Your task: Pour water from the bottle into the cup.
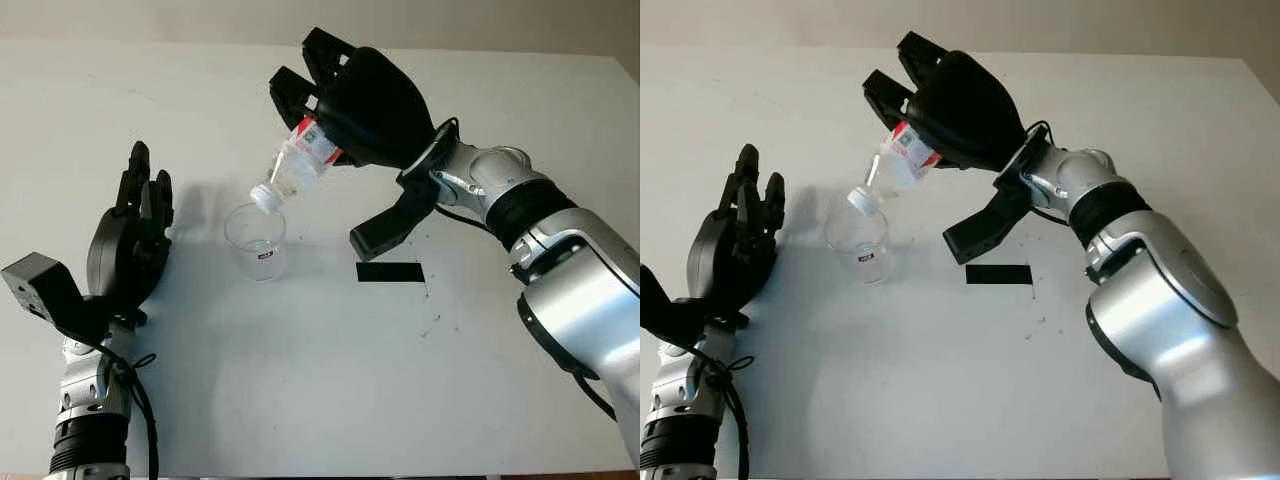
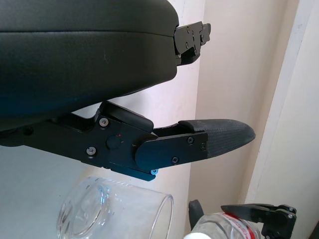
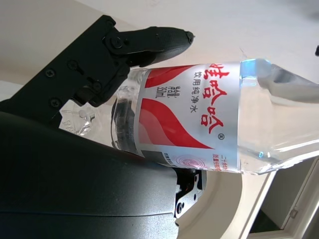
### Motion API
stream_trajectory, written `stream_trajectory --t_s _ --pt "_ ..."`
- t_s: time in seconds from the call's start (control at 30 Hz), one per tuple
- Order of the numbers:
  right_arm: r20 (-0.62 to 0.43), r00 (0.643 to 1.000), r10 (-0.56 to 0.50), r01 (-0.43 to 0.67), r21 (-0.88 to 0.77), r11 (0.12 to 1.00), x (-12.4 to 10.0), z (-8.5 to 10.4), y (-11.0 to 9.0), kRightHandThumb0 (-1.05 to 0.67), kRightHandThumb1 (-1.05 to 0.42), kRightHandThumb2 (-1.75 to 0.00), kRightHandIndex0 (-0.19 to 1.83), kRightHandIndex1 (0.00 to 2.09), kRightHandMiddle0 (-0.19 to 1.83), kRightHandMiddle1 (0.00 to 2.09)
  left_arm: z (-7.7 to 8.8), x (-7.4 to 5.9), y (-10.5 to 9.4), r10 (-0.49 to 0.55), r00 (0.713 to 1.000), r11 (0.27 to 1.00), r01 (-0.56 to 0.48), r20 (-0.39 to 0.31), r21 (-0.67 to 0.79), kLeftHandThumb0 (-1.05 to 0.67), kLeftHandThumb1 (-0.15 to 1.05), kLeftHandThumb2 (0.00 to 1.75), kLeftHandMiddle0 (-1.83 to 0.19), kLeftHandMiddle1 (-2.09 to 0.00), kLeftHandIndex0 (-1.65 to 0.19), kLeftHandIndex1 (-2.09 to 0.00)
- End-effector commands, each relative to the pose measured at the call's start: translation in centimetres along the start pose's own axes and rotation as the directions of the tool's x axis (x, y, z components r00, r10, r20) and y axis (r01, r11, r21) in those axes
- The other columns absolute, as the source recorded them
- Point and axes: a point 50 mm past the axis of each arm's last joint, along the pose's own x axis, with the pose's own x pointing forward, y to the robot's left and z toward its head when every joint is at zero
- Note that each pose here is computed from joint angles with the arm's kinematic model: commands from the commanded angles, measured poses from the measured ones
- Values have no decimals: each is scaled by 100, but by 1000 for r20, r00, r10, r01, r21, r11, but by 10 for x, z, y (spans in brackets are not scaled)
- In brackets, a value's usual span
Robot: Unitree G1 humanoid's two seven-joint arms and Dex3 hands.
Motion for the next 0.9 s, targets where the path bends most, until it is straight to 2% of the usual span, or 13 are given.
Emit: stream_trajectory --t_s 0.0,0.13,0.23,0.87 --pt "22 999 -39 39 -32 999 10 -6 -12 -26 -82 -52 109 209 83 209 -7 -4 -1 7 1000 1000 -7 -20 -10 -76 105 56 19 -1 19 0" --pt "53 998 -40 44 -77 996 12 -5 -13 -32 -94 -23 109 209 83 209 -8 -4 -2 8 1000 1000 -8 -22 -15 -76 105 55 19 0 19 0" --pt "69 996 -48 55 -94 994 14 -4 -14 -33 -96 -16 110 209 83 209 -8 -4 -3 5 1000 1000 -5 -22 -11 -76 105 56 19 0 19 0" --pt "94 991 -94 105 -119 987 14 -1 -14 -33 -98 -7 107 209 86 209 -8 -5 -4 10 1000 1000 -10 -24 -17 -75 105 56 19 0 19 0"
